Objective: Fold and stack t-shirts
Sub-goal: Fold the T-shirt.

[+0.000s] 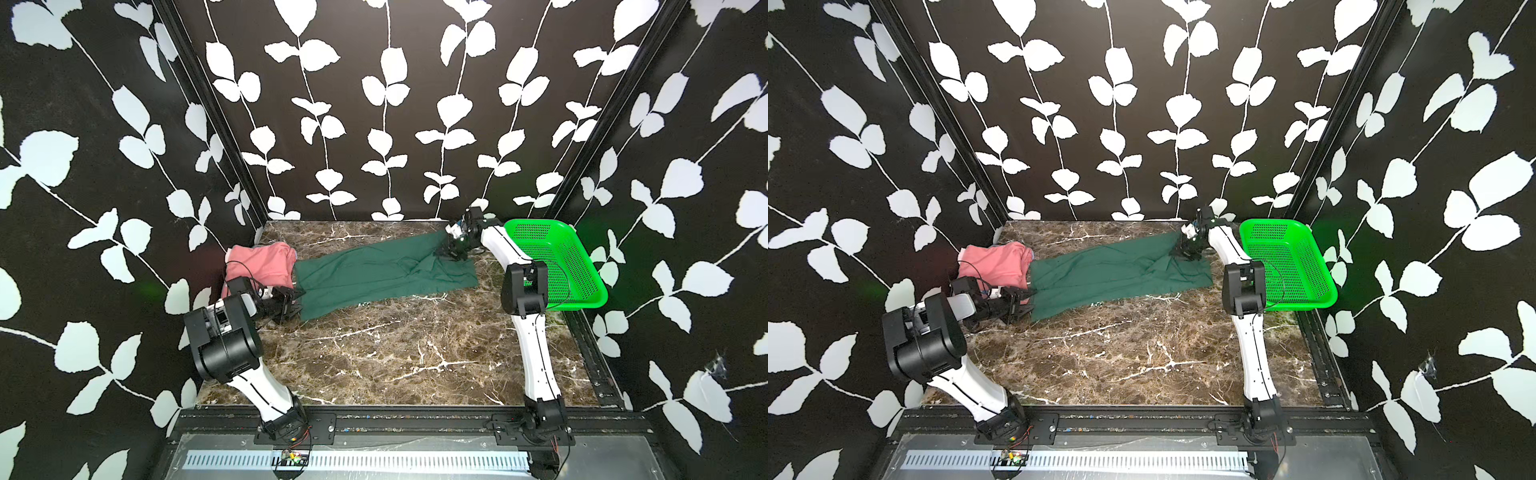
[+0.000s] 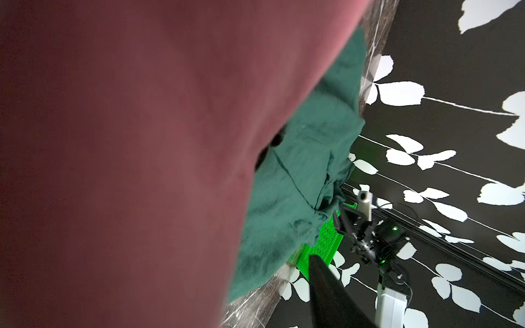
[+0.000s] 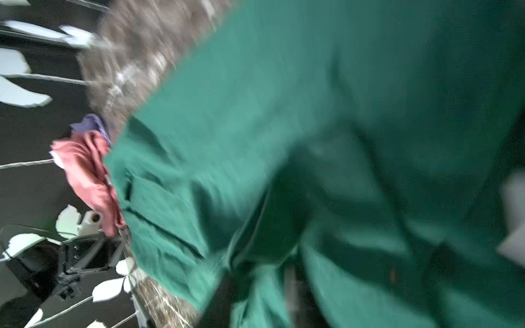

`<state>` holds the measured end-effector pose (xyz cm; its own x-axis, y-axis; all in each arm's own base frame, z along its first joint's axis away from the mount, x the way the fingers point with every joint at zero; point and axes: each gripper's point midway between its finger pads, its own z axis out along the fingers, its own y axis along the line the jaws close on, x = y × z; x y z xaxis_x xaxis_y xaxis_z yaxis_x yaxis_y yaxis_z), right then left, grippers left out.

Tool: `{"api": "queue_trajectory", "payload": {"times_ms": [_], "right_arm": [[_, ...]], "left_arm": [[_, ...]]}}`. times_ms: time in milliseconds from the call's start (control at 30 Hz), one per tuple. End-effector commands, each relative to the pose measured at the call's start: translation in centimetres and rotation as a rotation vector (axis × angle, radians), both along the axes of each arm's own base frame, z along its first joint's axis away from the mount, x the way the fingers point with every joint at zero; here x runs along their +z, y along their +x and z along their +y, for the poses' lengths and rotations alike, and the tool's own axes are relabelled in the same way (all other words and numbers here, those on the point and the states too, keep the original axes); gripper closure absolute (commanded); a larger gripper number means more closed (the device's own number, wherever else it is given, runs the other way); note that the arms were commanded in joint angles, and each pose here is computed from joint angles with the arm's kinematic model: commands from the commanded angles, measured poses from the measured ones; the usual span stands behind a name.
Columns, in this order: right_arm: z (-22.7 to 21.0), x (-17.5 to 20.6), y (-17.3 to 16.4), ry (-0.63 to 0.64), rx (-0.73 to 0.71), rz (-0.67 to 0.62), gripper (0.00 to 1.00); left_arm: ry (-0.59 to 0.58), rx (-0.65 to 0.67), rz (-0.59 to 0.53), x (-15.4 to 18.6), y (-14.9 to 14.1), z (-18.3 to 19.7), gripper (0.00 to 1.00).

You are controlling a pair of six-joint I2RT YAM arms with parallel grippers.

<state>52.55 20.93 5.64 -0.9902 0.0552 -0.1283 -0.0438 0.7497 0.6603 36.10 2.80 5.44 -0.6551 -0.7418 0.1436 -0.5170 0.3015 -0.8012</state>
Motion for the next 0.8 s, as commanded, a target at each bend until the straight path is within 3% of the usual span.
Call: {"api": "queue_trajectory", "payload": {"times_ms": [0,133,200,533,767], "right_arm": [[0.3,1.9,-3.0,-0.043,0.057,-0.034,1.00],[0.6,0.8,-5.1,-0.059,0.078,-0.013,1.00],[0.7,0.2,-5.4,-0.064,0.081,0.003,1.00],[2.5,0.5,-4.3,-0.056,0.103,-0.017,1.00],[3.2,1.3,-2.2,-0.061,0.116,-0.053,1.00]], "left_arm": [[0.050,-0.054,-0.079,2.8,1.0,-0.9,0.51],[0.068,-0.138,-0.077,3.0,1.6,-3.7,0.73],[0.064,-0.155,-0.064,2.6,1.9,-4.7,0.78],[0.049,-0.173,-0.054,2.2,2.0,-6.4,0.88],[0.042,-0.194,-0.024,1.0,0.6,-7.6,0.91]]}}
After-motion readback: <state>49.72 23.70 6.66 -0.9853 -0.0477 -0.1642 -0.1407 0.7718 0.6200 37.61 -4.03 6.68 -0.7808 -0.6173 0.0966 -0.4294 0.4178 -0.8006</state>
